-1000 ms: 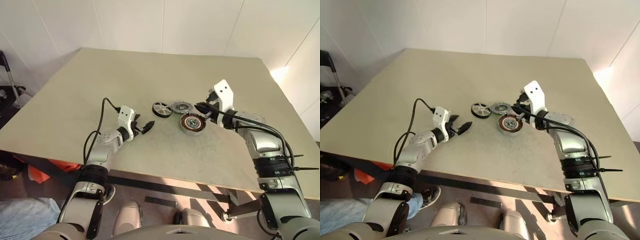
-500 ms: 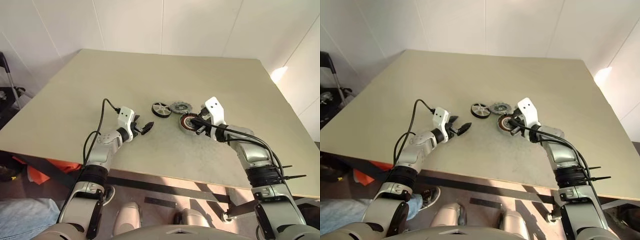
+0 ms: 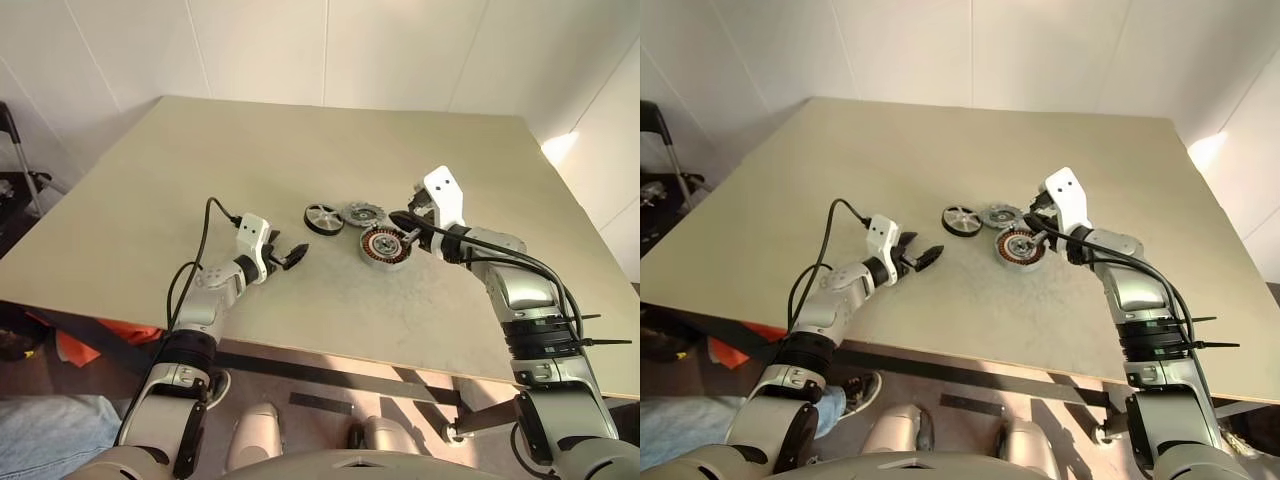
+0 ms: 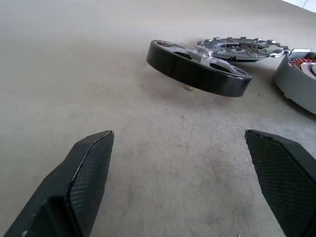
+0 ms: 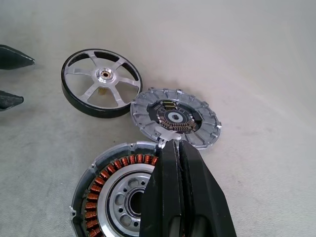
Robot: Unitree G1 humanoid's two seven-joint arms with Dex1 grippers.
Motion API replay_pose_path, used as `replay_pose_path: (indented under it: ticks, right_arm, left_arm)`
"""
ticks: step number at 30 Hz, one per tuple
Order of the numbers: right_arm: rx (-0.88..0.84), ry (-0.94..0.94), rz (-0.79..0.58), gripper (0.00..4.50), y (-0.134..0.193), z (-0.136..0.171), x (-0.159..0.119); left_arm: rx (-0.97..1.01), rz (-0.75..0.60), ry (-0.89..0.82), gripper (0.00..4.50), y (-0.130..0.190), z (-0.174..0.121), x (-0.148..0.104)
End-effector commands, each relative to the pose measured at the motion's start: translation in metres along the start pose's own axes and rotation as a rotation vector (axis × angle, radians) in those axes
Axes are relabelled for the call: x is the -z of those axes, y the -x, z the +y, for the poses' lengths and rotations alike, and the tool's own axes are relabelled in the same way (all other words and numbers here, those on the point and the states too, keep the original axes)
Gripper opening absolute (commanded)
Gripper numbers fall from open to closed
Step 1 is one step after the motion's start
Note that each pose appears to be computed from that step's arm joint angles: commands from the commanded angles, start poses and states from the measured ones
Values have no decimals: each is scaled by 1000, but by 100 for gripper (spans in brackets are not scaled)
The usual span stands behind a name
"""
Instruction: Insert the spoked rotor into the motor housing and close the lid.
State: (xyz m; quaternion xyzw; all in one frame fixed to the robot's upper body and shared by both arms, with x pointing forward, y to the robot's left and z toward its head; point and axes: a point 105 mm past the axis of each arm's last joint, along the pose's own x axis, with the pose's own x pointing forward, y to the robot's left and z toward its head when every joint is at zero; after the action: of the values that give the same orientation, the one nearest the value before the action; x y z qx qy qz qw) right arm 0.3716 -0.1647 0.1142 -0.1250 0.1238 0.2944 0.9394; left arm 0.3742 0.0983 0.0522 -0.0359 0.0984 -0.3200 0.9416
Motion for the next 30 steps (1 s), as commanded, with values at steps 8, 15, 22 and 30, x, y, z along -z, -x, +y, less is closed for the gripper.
replay_pose_path:
  ticks: [8,15,22,30]
  right_arm:
    - [-9,14,76,1,-12,16,25]
    - [32,89,-32,1,1,-5,-20]
    - [48,106,-56,1,6,-10,-31]
    - [62,108,-63,1,10,-13,-35]
  left_arm:
    - [1,-36,-33,450,1,0,-12]
    - [-4,-37,-22,450,0,-1,-12]
    - [-133,3,198,450,-19,8,-5]
    - [-46,80,608,450,-63,-27,-11]
